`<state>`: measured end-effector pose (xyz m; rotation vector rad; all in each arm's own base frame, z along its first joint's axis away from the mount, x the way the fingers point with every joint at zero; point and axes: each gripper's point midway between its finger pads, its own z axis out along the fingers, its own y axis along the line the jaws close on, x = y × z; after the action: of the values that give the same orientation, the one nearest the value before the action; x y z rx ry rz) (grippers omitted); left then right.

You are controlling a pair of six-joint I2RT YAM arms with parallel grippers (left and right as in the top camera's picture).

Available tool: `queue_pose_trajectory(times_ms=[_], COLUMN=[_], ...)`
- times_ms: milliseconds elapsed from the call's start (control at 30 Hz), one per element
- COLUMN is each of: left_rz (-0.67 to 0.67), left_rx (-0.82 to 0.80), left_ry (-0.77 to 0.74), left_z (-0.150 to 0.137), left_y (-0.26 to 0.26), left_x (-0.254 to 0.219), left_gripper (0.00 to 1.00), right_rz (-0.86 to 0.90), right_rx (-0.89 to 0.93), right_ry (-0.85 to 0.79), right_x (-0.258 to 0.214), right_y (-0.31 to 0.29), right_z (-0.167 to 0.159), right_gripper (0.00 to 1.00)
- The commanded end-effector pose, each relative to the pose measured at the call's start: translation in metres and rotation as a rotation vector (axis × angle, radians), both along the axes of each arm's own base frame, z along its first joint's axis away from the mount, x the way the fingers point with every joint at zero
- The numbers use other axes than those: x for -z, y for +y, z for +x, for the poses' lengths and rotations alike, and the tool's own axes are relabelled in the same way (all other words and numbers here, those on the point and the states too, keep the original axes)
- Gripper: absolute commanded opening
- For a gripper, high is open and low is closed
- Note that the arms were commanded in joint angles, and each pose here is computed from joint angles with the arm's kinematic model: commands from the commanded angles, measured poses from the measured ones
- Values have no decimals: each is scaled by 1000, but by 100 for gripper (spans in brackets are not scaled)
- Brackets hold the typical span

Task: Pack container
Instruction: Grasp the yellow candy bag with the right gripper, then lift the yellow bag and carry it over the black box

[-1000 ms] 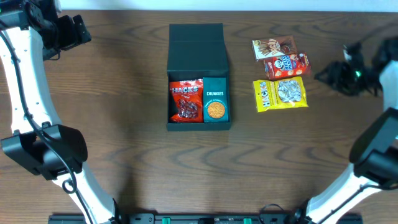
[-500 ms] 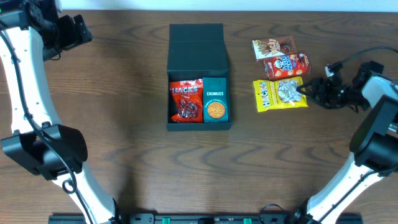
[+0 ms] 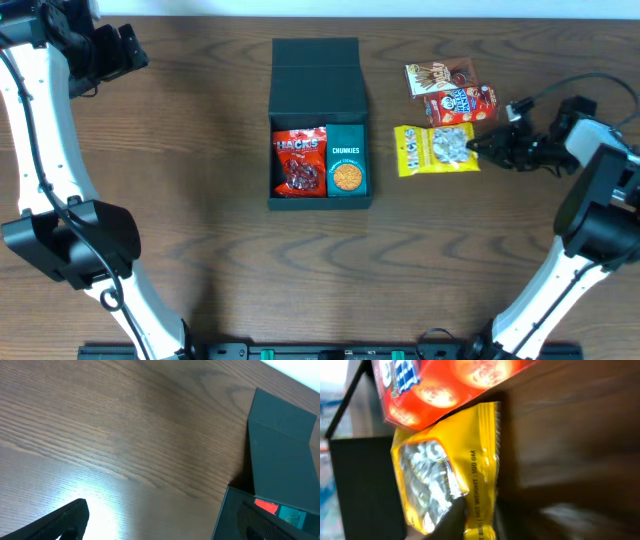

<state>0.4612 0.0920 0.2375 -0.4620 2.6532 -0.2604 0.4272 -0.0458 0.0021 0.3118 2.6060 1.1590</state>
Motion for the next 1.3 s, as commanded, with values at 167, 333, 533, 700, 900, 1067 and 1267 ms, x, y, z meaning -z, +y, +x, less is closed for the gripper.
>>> queue_pose_trajectory(times_ms=[167, 333, 533, 700, 900, 1067, 1267], left_rz=[0, 0, 0, 1, 7, 28, 53], left_rx=[14, 14, 14, 14, 17, 48, 97], left_ry=[0, 0, 0, -1, -2, -5, -11], left_z=[-1, -1, -1, -1, -1, -1, -1], left_y=[-1, -1, -1, -1, 0, 1, 1], left_x=[-1, -1, -1, -1, -1, -1, -1], left_gripper=[95, 95, 95, 95, 95, 95, 95], right_rz=[11, 85, 21, -56, -21, 83, 84], right_rx=[-13, -31, -128, -194, -300, -473, -651], right_ry=[70, 35, -110, -346, -528, -545, -523], right_x=[21, -22, -107, -210, -289, -303, -291], right_y=[7, 15, 32, 71, 141, 210, 258], right_z=[-10, 1, 17, 37, 40, 11, -28], right_gripper=[1, 2, 2, 2, 1, 1, 1])
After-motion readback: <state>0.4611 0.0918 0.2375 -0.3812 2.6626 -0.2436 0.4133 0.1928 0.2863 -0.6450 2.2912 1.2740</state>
